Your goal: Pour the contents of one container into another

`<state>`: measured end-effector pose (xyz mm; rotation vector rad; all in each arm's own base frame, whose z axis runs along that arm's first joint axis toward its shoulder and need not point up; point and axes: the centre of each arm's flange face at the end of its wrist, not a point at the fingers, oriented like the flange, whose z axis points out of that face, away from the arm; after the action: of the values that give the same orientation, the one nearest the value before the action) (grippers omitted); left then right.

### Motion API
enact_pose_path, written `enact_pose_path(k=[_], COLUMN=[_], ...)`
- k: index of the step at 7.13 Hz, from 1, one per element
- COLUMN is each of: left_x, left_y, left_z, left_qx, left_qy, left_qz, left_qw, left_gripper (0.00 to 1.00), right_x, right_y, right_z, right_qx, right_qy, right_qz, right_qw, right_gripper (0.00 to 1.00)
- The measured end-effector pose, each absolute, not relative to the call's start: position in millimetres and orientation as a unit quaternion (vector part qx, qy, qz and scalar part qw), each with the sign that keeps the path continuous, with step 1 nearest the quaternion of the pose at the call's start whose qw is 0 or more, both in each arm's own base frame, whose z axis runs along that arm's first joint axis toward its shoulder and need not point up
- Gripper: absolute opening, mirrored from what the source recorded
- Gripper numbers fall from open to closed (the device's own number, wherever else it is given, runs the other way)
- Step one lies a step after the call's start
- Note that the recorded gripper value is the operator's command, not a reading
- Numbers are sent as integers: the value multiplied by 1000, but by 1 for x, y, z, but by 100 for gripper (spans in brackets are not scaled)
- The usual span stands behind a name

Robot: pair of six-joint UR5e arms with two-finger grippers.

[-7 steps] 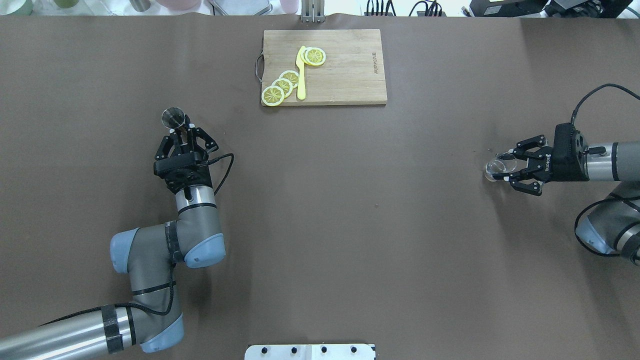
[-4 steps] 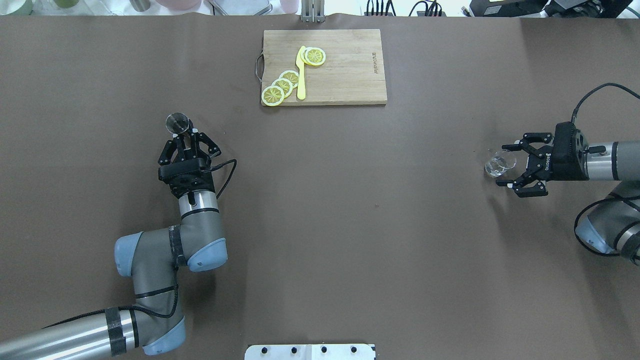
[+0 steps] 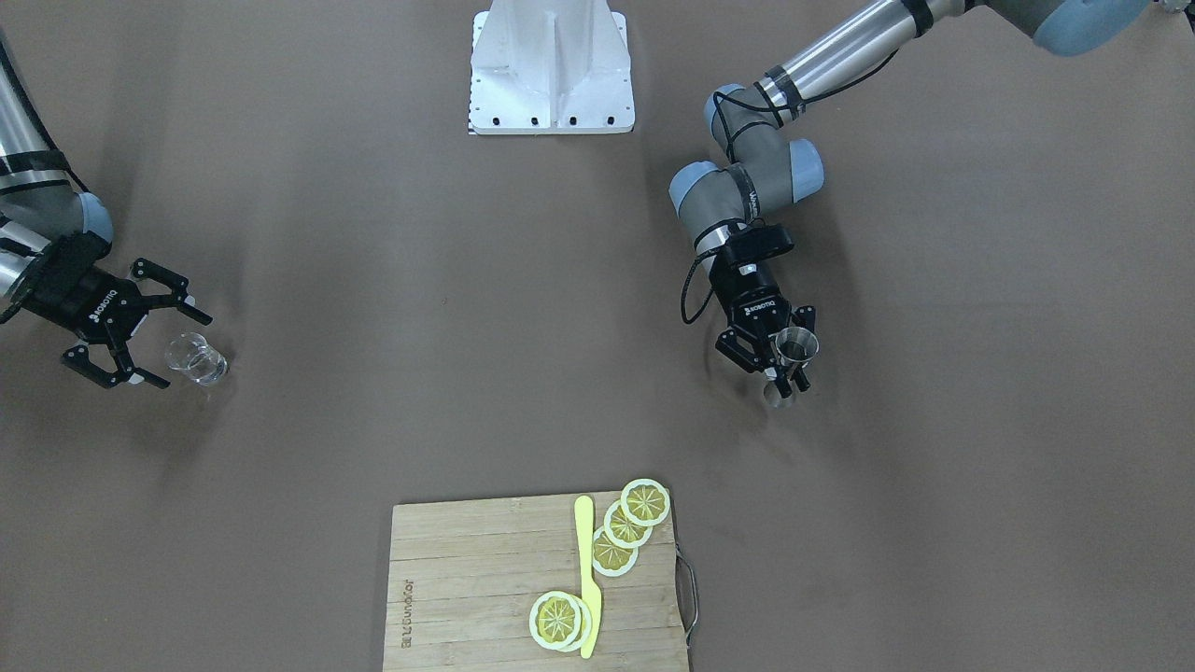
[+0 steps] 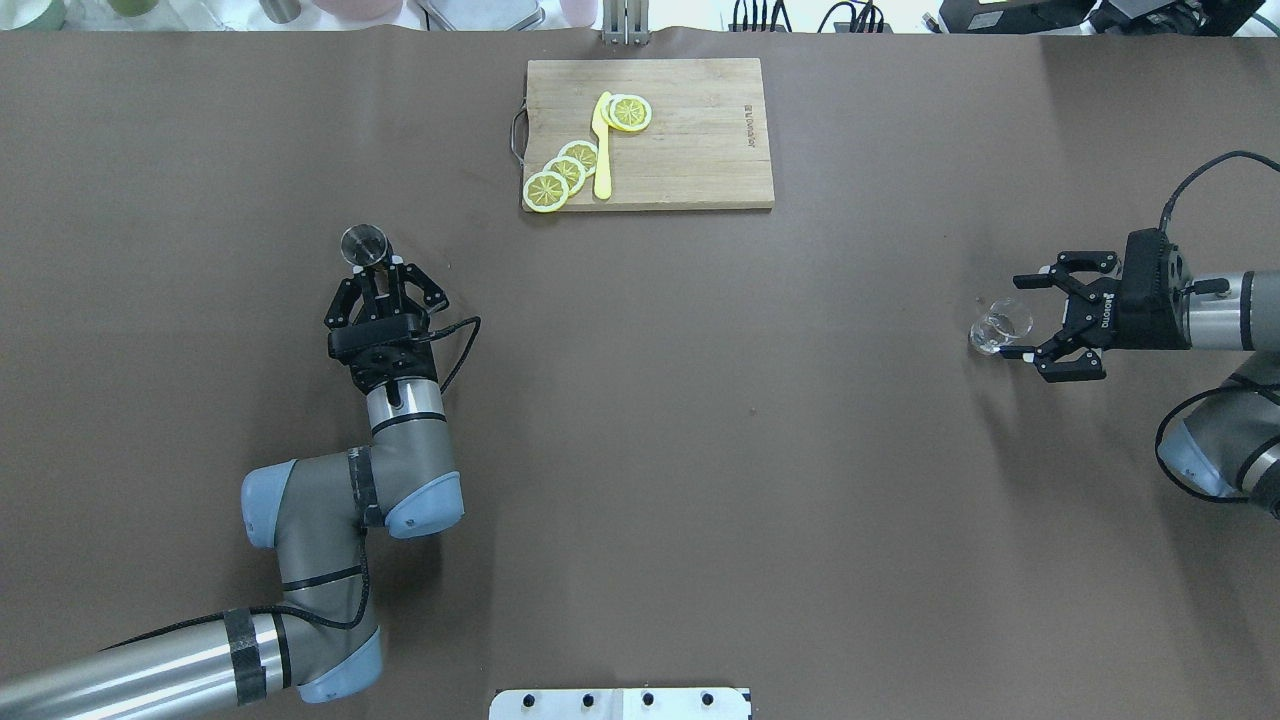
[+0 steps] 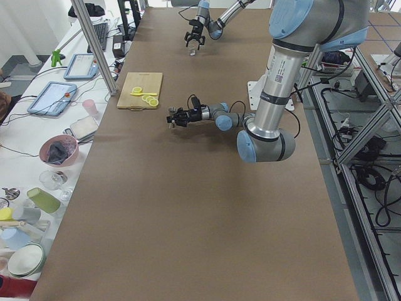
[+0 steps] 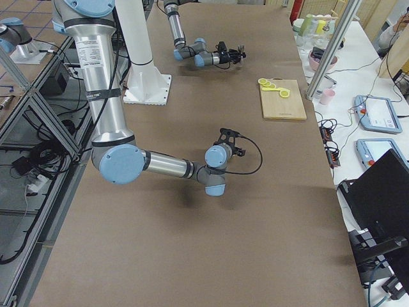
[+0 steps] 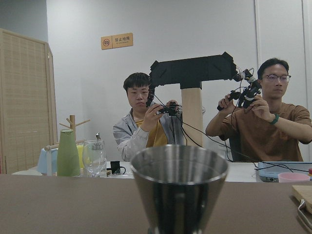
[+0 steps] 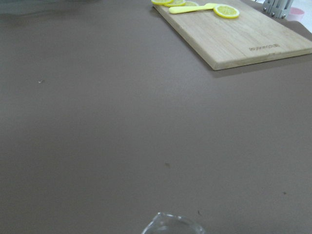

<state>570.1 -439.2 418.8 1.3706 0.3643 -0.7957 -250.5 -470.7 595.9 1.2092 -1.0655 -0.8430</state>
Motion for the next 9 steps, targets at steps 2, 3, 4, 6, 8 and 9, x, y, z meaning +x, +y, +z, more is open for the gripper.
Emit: enact_pose_path(k=[2, 3, 4, 6, 8, 9], left_x=[573, 575, 577, 578, 578, 579], left_y=[-443, -444, -445, -446, -446, -445], left_z=[411, 409, 409, 409, 410, 411], left_qx=[611, 610, 610, 610, 610, 610], left_qy=[163, 162, 161, 160, 160, 159], left_qz=[-357, -356, -355, -355, -355, -354], left_qw=[687, 689, 690, 690, 691, 691], left_gripper=[0, 0, 0, 0, 0, 0], right_x=[-216, -192, -175, -158, -147, -142], right_y=[-474, -480, -483, -485, -491, -494], right_z=[567, 544, 526, 508, 500, 498], right_qx=[528, 518, 504, 465, 421, 395], right_qy=[-462, -459, -456, -445, -409, -390], right_qz=[-348, -341, -333, -310, -267, -247], right_qw=[622, 636, 653, 700, 764, 795], right_gripper=[99, 100, 100, 100, 100, 100])
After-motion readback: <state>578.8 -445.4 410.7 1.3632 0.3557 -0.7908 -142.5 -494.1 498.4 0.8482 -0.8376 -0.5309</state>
